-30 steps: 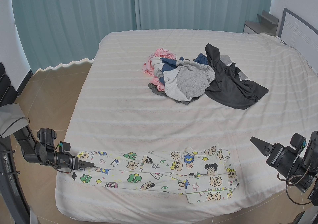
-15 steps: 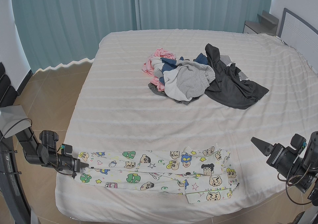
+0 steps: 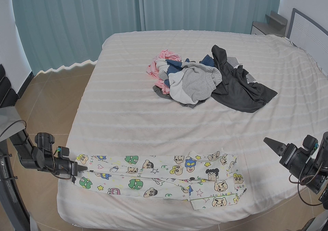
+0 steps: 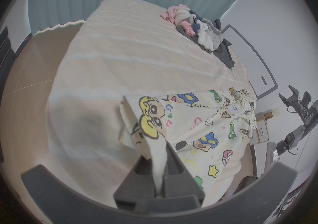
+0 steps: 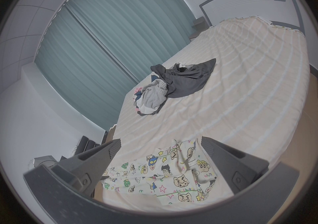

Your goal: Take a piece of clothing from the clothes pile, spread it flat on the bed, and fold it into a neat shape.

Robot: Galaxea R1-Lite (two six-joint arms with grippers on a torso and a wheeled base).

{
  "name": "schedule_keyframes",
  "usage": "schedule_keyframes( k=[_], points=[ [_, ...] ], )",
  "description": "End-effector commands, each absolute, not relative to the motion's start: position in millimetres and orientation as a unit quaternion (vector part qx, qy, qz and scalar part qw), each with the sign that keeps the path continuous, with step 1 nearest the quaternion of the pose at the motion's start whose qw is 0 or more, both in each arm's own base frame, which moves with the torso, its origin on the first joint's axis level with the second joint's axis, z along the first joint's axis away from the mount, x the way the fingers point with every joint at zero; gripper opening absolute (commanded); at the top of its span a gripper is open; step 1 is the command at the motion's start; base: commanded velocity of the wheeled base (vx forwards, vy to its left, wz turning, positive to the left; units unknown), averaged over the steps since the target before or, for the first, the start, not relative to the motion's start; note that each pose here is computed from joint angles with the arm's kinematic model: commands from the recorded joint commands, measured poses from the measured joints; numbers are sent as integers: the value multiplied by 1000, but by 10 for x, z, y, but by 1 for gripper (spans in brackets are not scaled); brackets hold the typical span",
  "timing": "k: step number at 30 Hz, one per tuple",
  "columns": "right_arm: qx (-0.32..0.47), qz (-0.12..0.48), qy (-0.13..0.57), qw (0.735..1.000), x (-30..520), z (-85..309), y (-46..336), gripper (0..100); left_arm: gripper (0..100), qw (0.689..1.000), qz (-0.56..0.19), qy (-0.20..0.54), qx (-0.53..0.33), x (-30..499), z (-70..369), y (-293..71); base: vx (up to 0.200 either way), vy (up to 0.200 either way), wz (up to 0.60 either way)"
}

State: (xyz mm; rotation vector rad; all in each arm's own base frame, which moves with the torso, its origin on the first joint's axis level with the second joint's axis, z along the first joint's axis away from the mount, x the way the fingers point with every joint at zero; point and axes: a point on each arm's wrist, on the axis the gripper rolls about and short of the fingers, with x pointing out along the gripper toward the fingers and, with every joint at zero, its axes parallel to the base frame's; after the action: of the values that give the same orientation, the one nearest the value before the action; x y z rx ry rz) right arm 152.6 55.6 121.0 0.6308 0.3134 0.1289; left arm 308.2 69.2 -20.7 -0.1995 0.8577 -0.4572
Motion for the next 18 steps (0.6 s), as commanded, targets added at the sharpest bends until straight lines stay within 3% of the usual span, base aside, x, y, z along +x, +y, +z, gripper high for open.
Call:
schedule_keyframes(
  k=[1,18],
  points=[
    [311,55,149,937,1541,1215,521,100,0,895,-200,389,-93,3049,-41,825,0,0,0],
    [311,54,153,937,1537,1198,518,100,0,916,-145,356,-114,2916,115,1273,0,0,0]
  ],
)
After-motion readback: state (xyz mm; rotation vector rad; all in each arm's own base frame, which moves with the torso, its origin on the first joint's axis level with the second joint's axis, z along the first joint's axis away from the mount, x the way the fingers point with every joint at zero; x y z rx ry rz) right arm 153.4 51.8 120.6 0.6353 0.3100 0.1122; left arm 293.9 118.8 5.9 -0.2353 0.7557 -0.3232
